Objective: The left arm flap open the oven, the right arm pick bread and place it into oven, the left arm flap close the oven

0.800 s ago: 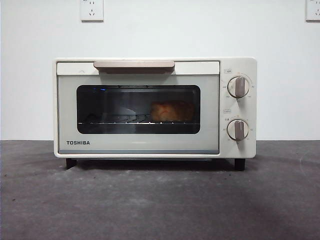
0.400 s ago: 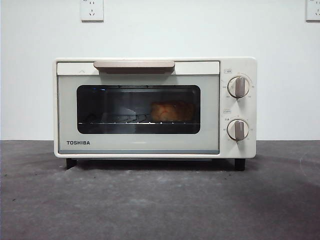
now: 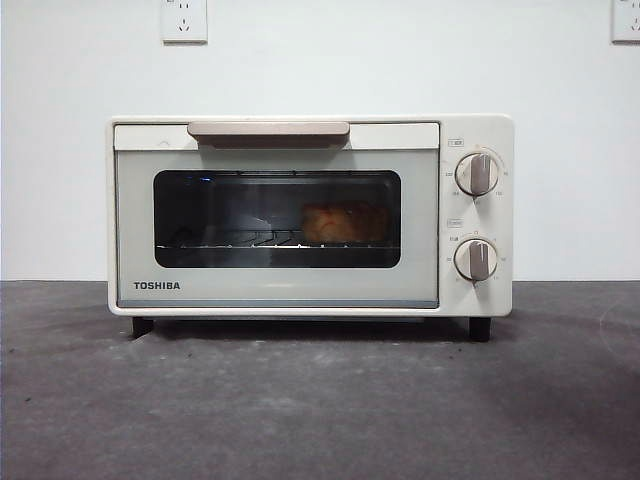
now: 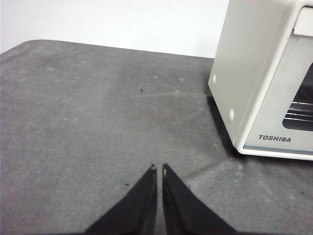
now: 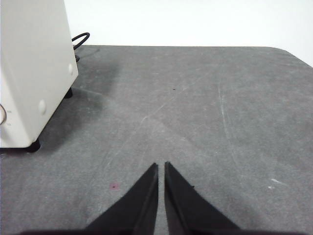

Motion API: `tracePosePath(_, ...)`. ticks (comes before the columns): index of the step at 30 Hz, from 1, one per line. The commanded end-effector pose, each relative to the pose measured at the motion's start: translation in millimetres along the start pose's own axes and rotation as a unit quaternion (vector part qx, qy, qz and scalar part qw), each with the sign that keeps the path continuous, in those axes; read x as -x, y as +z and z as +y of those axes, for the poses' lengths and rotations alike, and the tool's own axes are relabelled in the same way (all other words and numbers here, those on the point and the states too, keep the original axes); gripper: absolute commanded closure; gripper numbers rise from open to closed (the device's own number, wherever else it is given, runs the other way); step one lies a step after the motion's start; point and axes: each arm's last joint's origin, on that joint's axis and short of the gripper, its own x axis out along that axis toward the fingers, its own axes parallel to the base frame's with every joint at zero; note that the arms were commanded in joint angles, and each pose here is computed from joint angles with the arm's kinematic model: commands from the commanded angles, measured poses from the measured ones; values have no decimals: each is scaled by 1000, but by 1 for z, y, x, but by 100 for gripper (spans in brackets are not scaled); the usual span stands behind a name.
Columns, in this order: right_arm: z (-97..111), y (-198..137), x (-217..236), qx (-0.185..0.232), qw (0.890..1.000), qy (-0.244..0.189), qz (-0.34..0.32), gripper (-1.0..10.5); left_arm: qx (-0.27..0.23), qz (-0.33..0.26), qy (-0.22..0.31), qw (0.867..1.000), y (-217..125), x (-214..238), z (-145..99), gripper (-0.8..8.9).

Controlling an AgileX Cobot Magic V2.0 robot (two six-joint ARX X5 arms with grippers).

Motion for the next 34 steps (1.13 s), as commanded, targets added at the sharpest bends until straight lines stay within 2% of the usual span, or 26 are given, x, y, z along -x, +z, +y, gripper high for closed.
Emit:
tracePosePath(1,0,-4,-1,5,1000,2,7,929,-1,13,2,1000,-7,-2,1,786)
tracePosePath(34,0,-1,-1,2,1000,0,-5,928,-1,13,2,1000,-7,-2,1,786)
